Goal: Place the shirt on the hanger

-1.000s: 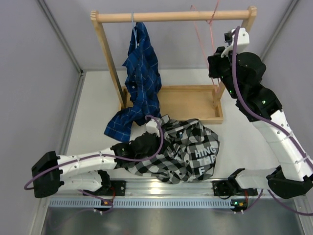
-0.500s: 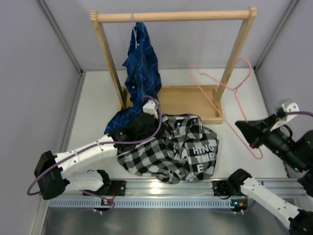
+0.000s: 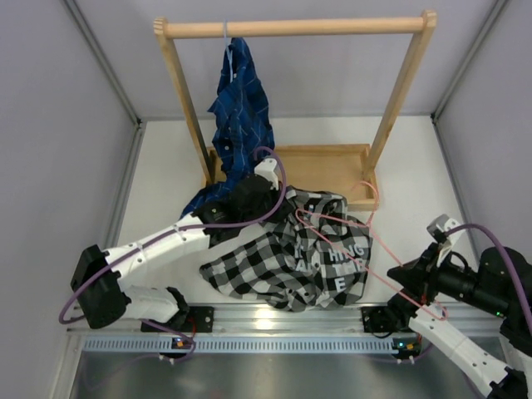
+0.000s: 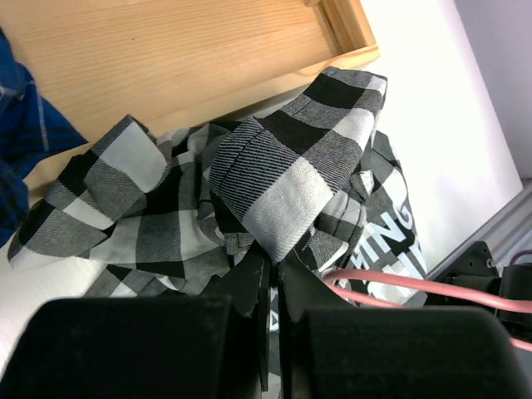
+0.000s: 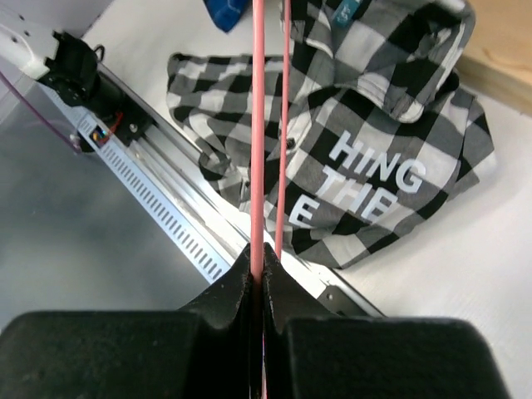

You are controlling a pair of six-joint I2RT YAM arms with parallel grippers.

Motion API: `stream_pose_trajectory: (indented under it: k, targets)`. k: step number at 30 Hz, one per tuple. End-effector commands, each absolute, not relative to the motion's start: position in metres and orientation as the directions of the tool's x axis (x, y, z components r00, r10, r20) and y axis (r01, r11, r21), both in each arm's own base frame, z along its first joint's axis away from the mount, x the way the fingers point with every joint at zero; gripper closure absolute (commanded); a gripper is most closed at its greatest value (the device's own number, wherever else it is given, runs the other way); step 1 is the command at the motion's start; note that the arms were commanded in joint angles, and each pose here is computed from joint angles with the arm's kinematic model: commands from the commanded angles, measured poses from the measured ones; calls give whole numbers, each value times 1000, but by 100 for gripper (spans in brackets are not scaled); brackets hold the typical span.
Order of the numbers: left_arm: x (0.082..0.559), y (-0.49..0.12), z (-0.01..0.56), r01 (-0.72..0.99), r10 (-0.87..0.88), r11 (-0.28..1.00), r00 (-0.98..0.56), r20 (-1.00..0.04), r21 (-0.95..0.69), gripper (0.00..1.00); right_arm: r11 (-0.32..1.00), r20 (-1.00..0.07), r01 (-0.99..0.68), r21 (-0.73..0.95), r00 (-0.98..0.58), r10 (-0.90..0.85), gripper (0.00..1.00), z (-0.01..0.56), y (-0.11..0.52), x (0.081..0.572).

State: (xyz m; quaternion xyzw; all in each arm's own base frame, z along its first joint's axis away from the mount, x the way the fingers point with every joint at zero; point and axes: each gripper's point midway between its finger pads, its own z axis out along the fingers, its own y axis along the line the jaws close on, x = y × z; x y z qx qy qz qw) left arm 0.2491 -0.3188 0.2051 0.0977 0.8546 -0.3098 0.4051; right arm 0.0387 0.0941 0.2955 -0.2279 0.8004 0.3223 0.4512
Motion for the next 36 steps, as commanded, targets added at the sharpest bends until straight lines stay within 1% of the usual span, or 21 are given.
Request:
stream_pose_trajectory:
  k: [1,5,7,10,16,18,20,26,31,36]
  targets:
    - [250,-332,233,462,-108,740,-636,-764,-489,100,731,-829,-599,326,-553,-84,100,275,93,46]
    - [240,-338,238,498,-99,694,-649,-754,-520,100,748,-835,-581,321,-546,-65,100,274,98,60]
    - [224,-348,242,554,-76,615,-667,-741,-562,100,743,-853,-588,320,-519,-44,100,282,103,68]
    - [212,-346,232,568,-55,581,-688,-724,-583,100,758,-863,-580,298,-502,-45,100,286,103,78]
    - [225,-323,216,518,-64,691,-651,-756,-505,100,772,-893,-578,265,-450,-30,100,303,94,77]
    - [237,-311,207,465,-67,760,-639,-766,-454,100,776,-891,-577,255,-452,-43,100,305,89,71]
    - [241,-311,206,456,-64,773,-635,-770,-441,100,773,-895,-584,248,-444,-48,100,309,85,65]
    - [231,-326,212,490,-59,716,-667,-743,-497,100,761,-886,-598,251,-459,-68,100,301,86,60]
    - [217,-340,223,541,-57,626,-687,-725,-562,100,708,-879,-642,294,-473,-64,100,296,105,63]
    - [217,-342,224,548,-51,619,-686,-726,-562,100,677,-881,-665,316,-470,-51,100,295,117,67]
